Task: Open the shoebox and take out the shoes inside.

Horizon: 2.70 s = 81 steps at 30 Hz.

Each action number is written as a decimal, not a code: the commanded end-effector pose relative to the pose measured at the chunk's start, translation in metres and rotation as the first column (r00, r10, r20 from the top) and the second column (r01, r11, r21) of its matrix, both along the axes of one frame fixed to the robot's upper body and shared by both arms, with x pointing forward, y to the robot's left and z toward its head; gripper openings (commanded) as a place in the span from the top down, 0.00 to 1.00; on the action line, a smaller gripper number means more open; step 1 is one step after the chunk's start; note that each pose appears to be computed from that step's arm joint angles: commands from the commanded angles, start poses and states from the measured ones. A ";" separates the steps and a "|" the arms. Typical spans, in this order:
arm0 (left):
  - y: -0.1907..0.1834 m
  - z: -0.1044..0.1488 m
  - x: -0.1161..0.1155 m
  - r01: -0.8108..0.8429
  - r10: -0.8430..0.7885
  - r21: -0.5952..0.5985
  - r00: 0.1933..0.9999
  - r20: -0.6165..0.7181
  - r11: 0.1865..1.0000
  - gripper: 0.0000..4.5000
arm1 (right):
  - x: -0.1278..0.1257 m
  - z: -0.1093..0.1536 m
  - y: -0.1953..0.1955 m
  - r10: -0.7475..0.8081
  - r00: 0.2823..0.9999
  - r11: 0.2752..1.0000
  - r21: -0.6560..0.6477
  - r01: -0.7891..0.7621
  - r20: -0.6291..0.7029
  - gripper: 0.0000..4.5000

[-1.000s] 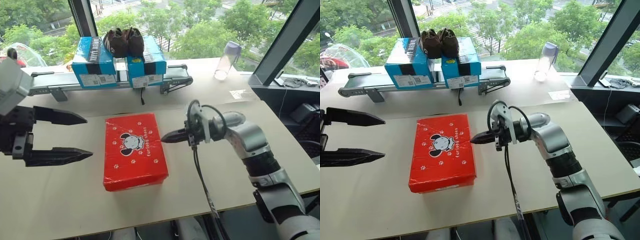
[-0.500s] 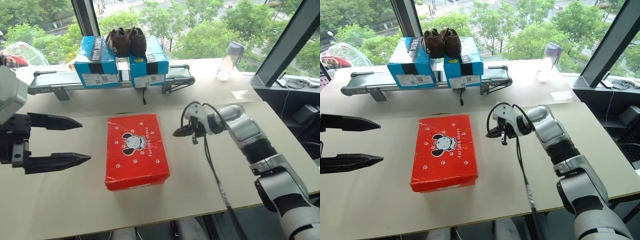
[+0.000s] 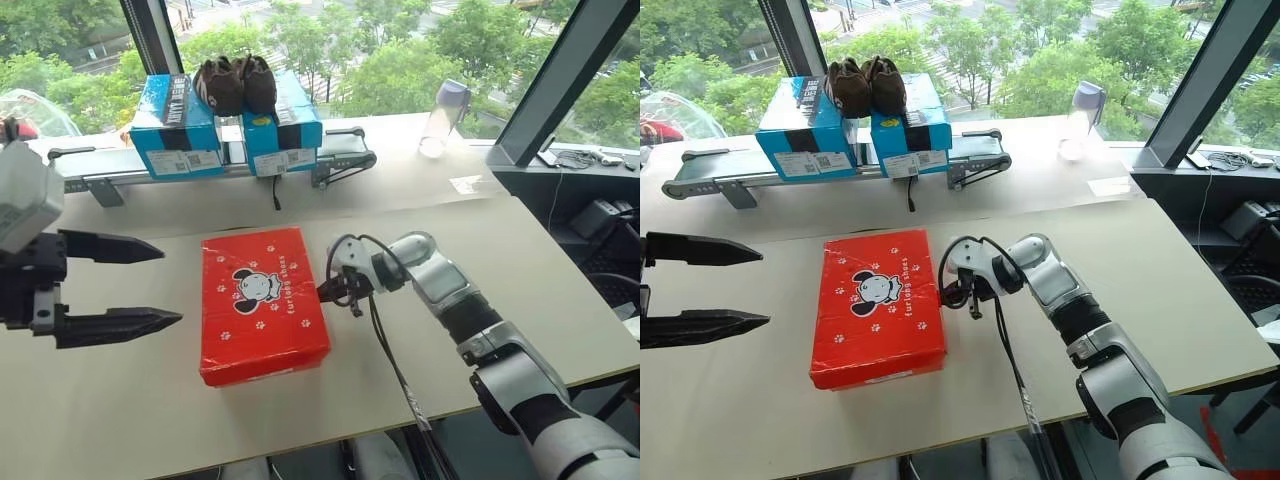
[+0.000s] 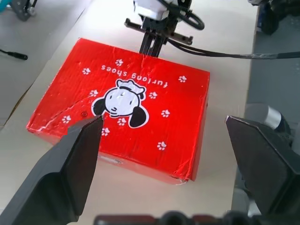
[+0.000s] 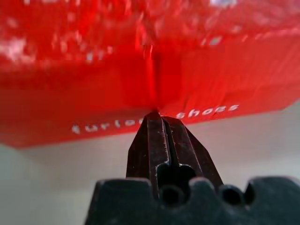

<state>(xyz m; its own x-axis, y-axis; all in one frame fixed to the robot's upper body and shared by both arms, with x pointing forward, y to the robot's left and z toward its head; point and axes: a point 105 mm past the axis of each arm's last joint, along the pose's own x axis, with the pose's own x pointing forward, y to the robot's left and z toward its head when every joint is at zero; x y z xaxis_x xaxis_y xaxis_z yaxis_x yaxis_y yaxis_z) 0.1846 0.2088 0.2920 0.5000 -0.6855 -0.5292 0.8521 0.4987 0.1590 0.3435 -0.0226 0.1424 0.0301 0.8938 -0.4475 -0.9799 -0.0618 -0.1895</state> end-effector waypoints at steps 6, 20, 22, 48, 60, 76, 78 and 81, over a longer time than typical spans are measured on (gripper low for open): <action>-0.007 0.031 -0.008 0.011 -0.009 -0.011 0.989 0.148 1.000 0.01 | -0.014 0.096 0.027 0.090 0.996 0.953 0.292 -0.081 -0.018 1.00; -0.022 0.091 -0.056 -0.066 0.061 0.017 0.976 0.211 0.998 0.01 | -0.041 0.134 0.112 0.327 0.945 0.854 0.420 -0.306 0.022 1.00; -0.021 0.094 -0.056 -0.085 0.078 0.020 0.974 0.215 0.996 0.01 | -0.043 0.133 0.123 0.337 0.941 0.848 0.425 -0.318 0.031 1.00; 0.029 0.023 -0.016 -0.216 0.220 -0.068 0.973 0.075 0.974 0.01 | -0.035 0.132 0.095 0.107 0.994 0.922 0.369 -0.114 0.038 1.00; 0.048 -0.032 0.043 -0.113 0.121 -0.092 0.989 0.088 0.989 0.00 | 0.001 0.088 0.052 -0.342 0.938 0.936 0.070 0.345 -0.052 0.46; 0.036 -0.055 0.057 -0.080 0.091 -0.117 0.991 0.094 0.990 0.00 | 0.022 0.075 0.083 -0.480 0.781 0.871 -0.112 0.478 -0.400 0.01; 0.035 -0.058 0.055 -0.084 0.096 -0.119 0.991 0.093 0.989 0.00 | 0.026 0.070 0.078 -0.503 0.764 0.860 -0.143 0.491 -0.403 0.01; 0.035 -0.060 0.054 -0.094 0.106 -0.123 0.990 0.096 0.988 0.00 | 0.023 0.062 0.074 -0.517 0.747 0.854 -0.201 0.479 -0.418 0.01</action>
<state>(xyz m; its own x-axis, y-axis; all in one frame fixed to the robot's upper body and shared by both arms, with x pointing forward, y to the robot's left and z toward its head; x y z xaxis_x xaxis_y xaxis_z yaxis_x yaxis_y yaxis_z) 0.2406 0.2435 0.2216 0.5874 -0.6958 -0.4134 0.7930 0.5968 0.1223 0.3654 0.0564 0.2007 0.2425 0.7889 -0.5647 -0.8521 0.4514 0.2648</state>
